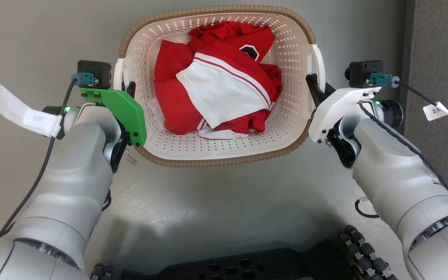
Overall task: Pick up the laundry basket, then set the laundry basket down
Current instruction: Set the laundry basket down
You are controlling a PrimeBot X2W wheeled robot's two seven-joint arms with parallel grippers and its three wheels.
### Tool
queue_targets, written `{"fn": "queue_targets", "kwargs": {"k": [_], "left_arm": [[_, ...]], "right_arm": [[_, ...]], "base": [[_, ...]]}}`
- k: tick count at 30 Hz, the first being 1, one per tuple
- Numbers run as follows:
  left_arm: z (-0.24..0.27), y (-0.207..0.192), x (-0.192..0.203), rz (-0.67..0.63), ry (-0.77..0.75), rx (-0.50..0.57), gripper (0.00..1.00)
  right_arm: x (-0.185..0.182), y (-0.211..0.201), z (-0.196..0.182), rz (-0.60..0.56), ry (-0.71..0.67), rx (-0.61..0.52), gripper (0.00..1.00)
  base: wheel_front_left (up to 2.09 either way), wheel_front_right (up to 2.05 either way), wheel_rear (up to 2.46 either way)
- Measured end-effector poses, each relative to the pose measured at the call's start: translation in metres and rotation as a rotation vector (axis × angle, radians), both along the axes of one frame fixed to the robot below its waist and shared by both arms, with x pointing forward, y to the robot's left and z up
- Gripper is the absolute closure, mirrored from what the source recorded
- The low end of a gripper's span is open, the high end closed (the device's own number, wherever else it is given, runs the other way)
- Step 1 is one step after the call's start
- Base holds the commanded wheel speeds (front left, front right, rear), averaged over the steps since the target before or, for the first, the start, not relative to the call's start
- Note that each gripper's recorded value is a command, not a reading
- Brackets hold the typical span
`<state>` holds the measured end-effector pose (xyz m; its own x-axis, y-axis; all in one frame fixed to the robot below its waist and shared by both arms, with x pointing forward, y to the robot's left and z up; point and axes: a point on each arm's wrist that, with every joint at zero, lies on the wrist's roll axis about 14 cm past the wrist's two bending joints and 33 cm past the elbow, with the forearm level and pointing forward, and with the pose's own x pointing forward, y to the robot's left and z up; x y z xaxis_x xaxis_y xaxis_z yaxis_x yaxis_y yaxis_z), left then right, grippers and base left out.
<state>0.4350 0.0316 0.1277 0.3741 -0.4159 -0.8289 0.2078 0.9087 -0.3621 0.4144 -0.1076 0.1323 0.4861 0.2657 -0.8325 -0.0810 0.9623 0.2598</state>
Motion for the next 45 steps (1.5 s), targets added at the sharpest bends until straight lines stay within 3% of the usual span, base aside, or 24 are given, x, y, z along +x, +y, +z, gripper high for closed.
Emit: {"fn": "queue_targets", "kwargs": {"k": [9, 10, 11, 30, 45], "left_arm": [[0.002, -0.001, -0.003, -0.032, 0.007, 0.004, 0.99], [0.002, 0.0, -0.006, -0.045, 0.015, 0.009, 0.0], [0.002, 0.001, -0.006, -0.045, 0.014, 0.012, 0.0], [0.032, 0.004, 0.02, -0.01, -0.121, -0.002, 0.0], [0.091, -0.002, 0.037, 0.022, -0.298, -0.031, 0.0]], "right_arm": [[-0.001, 0.001, 0.002, 0.019, 0.001, 0.0, 1.0], [-0.001, 0.001, 0.002, 0.023, 0.0, -0.001, 0.07], [-0.001, -0.001, 0.002, 0.024, -0.002, -0.005, 0.0], [0.024, -0.004, 0.032, 0.026, -0.098, -0.003, 0.0], [0.055, -0.01, 0.105, -0.051, -0.297, 0.048, 0.0]], "base": [[0.0, 0.0, 0.0], [0.0, 0.0, 0.0], [0.0, 0.0, 0.0], [0.0, 0.0, 0.0], [0.0, 0.0, 0.0]]}}
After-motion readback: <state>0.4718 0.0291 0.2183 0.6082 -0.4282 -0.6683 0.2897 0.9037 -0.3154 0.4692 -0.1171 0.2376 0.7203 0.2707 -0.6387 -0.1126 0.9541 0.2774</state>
